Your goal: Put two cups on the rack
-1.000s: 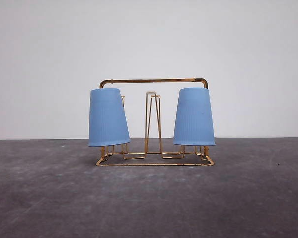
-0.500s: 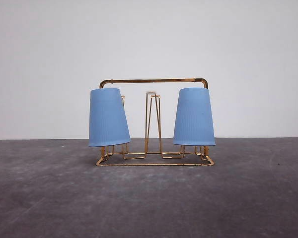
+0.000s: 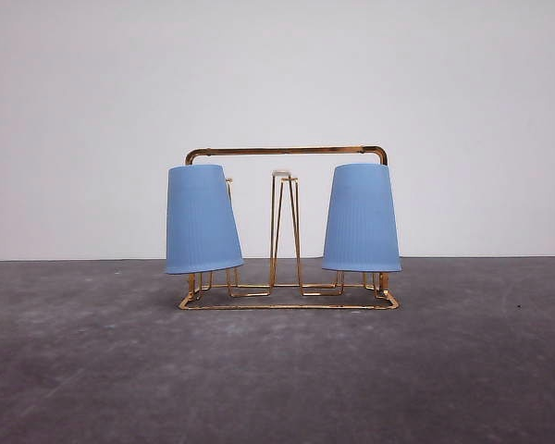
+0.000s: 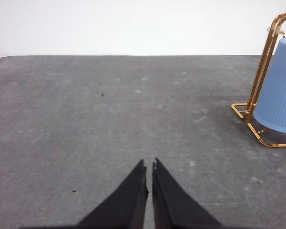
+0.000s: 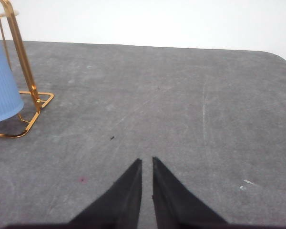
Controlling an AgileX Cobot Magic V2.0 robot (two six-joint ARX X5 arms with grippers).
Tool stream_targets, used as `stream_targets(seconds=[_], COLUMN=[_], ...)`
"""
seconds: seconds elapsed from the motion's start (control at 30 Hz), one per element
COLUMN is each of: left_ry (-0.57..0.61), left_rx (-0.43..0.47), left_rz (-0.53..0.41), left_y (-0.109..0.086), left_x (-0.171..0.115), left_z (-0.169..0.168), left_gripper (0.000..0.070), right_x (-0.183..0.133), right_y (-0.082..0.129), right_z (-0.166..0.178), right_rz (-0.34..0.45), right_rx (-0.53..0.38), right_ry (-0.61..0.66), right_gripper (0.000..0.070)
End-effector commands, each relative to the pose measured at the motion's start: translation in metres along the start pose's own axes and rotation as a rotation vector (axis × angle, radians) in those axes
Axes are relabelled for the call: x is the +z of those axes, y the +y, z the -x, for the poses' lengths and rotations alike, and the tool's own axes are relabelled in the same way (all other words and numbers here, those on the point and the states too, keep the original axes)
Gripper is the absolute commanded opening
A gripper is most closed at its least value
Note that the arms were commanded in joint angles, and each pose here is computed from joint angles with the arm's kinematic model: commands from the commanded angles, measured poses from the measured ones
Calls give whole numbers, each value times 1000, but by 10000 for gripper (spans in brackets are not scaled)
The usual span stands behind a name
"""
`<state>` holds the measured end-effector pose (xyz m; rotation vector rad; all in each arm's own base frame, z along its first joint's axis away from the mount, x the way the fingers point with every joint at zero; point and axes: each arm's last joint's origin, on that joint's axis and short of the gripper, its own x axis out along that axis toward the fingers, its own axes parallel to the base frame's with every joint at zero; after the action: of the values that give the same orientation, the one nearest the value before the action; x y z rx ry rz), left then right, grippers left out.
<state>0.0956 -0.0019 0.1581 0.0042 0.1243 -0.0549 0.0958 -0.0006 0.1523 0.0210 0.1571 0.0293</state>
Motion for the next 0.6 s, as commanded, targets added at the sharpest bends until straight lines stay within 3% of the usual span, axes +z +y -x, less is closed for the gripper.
stream_targets(seconds=[0.0, 0.57], left_ry=[2, 2], left_rx=[1, 1], left_rz=[-4, -4], left_y=[0, 0], left_x=[-3, -3], left_z=[-1, -1], left_gripper=[0, 0], right_x=[0, 0], right_y=[0, 0], right_z=[0, 0], right_rz=[-10, -10], right_rx=[-1, -1], right_ry=[-8, -8], right_gripper=[39, 39])
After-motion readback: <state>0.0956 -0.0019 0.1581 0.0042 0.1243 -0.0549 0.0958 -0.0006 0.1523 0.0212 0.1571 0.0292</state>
